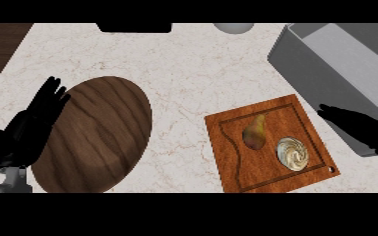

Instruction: Pick the cupcake from the cutting board and place it in the cardboard box

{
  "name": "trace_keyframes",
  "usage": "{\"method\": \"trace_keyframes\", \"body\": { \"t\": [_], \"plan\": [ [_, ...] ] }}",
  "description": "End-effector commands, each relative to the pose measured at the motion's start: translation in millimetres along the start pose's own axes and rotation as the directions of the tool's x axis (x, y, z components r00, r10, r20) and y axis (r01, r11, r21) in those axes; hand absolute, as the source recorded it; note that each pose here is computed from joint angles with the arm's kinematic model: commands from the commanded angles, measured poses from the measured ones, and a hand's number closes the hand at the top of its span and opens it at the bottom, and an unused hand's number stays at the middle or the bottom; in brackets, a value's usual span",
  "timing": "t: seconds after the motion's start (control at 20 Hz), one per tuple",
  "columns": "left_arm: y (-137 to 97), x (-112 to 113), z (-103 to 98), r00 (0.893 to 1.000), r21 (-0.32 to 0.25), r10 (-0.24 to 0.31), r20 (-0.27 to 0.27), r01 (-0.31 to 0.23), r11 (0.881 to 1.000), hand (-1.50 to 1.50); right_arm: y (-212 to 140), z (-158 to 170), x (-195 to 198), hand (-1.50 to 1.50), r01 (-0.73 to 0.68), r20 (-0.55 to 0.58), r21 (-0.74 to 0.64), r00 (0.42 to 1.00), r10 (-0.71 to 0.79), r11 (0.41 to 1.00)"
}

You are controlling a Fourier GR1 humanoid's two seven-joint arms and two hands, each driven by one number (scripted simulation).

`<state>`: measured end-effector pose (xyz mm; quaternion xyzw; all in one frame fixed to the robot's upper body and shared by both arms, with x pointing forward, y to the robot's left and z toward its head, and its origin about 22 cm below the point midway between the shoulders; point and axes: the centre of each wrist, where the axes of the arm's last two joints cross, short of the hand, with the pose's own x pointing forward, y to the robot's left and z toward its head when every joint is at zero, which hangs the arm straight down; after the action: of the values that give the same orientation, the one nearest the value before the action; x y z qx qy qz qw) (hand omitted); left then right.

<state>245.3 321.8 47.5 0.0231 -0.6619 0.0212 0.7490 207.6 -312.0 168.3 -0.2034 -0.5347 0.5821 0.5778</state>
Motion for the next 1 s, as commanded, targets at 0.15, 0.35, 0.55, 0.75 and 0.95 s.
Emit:
{"method": "trace_keyframes", "body": {
  "t": [0.15, 0.35, 0.55, 0.75, 0.95],
  "plan": [
    [6, 8, -9, 1.000, -0.006, 0.017, -0.017, -0.017, 1.000, 0.00, 8, -18, 33, -1.50, -0.033, -0.083, 0.091, 0.996, 0.041, 0.995],
    [5, 22, 18, 1.000, -0.007, -0.007, -0.001, 0.007, 1.000, 0.00, 30, -20, 15, -1.50, -0.025, -0.101, 0.111, 0.994, 0.036, 0.994],
    [-2, -8, 8, 1.000, -0.008, 0.005, -0.011, -0.005, 1.000, 0.00, 26, -31, -1, -1.50, -0.028, -0.096, 0.123, 0.995, 0.040, 0.992],
    [8, 7, 5, 1.000, 0.000, -0.008, -0.008, 0.008, 1.000, 0.00, 26, -40, -5, -1.50, -0.010, -0.058, 0.116, 0.998, 0.017, 0.993],
    [12, 10, 9, 1.000, 0.002, -0.005, -0.010, 0.005, 1.000, 0.00, 37, -35, 0, -1.50, -0.023, -0.052, 0.099, 0.998, 0.028, 0.995]
  ]
}}
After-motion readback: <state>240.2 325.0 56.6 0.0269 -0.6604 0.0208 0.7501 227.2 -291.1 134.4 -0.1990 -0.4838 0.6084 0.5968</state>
